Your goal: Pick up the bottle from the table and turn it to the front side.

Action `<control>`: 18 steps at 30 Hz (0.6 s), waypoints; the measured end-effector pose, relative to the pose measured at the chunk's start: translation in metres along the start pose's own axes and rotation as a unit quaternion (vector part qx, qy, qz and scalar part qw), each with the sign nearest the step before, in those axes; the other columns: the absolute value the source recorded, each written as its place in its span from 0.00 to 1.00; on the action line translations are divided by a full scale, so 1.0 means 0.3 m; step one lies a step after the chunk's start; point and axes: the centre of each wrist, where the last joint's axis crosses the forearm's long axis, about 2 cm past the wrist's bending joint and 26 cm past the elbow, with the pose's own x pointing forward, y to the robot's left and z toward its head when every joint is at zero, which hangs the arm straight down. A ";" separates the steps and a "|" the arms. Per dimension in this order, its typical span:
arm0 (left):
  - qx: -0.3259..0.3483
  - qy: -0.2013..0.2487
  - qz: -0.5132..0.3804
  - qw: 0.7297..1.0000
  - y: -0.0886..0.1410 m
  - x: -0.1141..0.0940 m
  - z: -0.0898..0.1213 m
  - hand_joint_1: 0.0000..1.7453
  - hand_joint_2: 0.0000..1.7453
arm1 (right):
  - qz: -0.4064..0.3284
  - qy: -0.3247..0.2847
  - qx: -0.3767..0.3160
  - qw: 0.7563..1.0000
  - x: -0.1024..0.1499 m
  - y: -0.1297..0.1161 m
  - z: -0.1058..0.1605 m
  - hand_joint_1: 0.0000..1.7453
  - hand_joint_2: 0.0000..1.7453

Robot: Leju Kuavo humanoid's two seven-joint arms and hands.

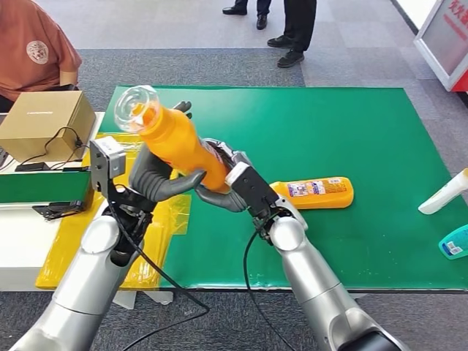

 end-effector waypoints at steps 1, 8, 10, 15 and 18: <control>0.003 -0.001 -0.004 1.000 0.001 0.001 -0.001 0.00 1.00 | -0.001 -0.001 0.003 1.000 0.001 0.007 0.002 1.00 1.00; 0.006 -0.004 -0.012 1.000 0.001 0.010 -0.012 1.00 1.00 | -0.008 -0.006 0.018 1.000 0.012 0.043 0.005 1.00 1.00; 0.005 -0.005 -0.009 1.000 -0.002 0.010 -0.012 1.00 1.00 | -0.011 -0.007 0.019 1.000 0.015 0.047 0.003 1.00 1.00; 0.003 -0.006 0.001 1.000 -0.003 0.009 -0.012 1.00 1.00 | -0.015 -0.007 0.018 1.000 0.018 0.052 0.003 1.00 1.00; 0.002 -0.007 0.007 1.000 -0.003 0.009 -0.011 1.00 1.00 | -0.016 -0.007 0.019 1.000 0.019 0.057 0.004 1.00 1.00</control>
